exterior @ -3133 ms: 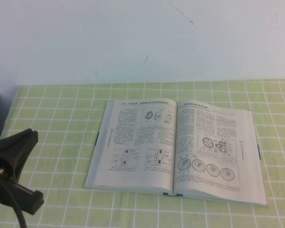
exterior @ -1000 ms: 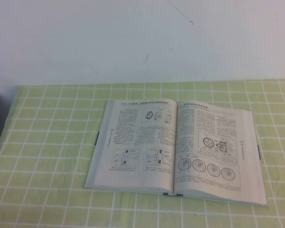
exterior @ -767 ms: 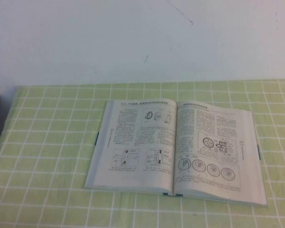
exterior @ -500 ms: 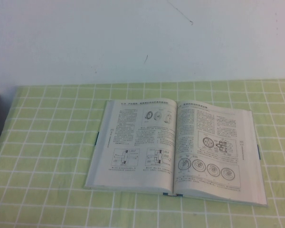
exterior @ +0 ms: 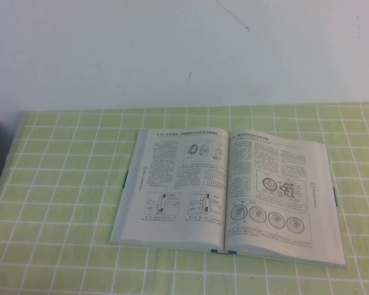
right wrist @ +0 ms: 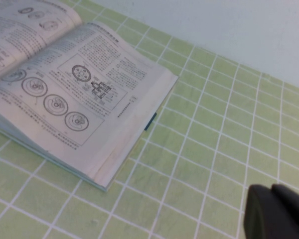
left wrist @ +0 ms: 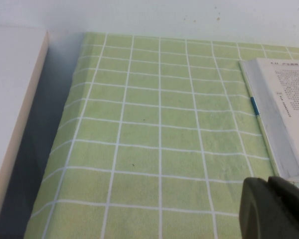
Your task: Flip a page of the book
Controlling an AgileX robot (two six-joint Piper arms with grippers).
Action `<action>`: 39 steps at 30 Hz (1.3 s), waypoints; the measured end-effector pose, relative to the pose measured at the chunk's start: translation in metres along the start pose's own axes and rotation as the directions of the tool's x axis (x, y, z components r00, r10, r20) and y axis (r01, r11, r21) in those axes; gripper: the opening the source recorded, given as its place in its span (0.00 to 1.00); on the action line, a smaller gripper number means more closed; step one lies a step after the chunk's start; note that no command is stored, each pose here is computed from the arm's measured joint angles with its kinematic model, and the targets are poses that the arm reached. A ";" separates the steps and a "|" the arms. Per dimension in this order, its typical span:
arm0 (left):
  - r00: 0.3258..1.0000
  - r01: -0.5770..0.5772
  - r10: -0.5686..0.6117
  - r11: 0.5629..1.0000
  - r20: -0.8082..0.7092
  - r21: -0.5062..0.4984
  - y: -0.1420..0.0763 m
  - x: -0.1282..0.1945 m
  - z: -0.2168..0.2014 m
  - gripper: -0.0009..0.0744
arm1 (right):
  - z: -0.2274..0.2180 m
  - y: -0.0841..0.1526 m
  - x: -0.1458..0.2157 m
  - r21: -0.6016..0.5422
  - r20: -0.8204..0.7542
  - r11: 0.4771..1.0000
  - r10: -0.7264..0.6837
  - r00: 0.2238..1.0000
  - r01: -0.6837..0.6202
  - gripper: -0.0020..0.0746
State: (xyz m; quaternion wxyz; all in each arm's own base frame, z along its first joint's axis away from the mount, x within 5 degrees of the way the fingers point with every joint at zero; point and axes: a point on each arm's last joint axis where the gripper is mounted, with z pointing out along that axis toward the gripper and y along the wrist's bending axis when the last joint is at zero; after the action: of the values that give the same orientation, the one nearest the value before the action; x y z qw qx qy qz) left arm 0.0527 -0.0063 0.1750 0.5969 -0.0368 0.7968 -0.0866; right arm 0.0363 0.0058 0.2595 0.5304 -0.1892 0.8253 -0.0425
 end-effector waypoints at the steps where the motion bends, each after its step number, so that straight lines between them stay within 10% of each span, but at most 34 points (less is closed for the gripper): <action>1: 1.000 0.000 0.000 1.000 0.000 0.000 0.000 0.000 0.000 0.01 | 0.000 0.000 0.000 0.000 0.000 1.000 0.000 1.000 0.000 0.02; 28: 1.000 -0.004 0.004 1.000 -0.001 -0.001 0.000 0.000 0.000 0.01 | 0.004 -0.001 0.001 0.030 0.023 1.000 0.007 1.000 -0.008 0.02; 39: 1.000 -0.004 0.004 1.000 -0.002 -0.001 0.000 0.000 0.000 0.01 | 0.048 0.014 0.066 0.142 0.105 0.983 0.099 0.990 -0.113 0.02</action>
State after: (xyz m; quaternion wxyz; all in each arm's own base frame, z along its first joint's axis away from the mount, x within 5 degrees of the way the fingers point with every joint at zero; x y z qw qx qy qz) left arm 0.0527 -0.0062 0.1750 0.5963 -0.0357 0.7974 -0.0849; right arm 0.0511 0.0013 0.1779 0.5841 -0.1072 0.8019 -0.0657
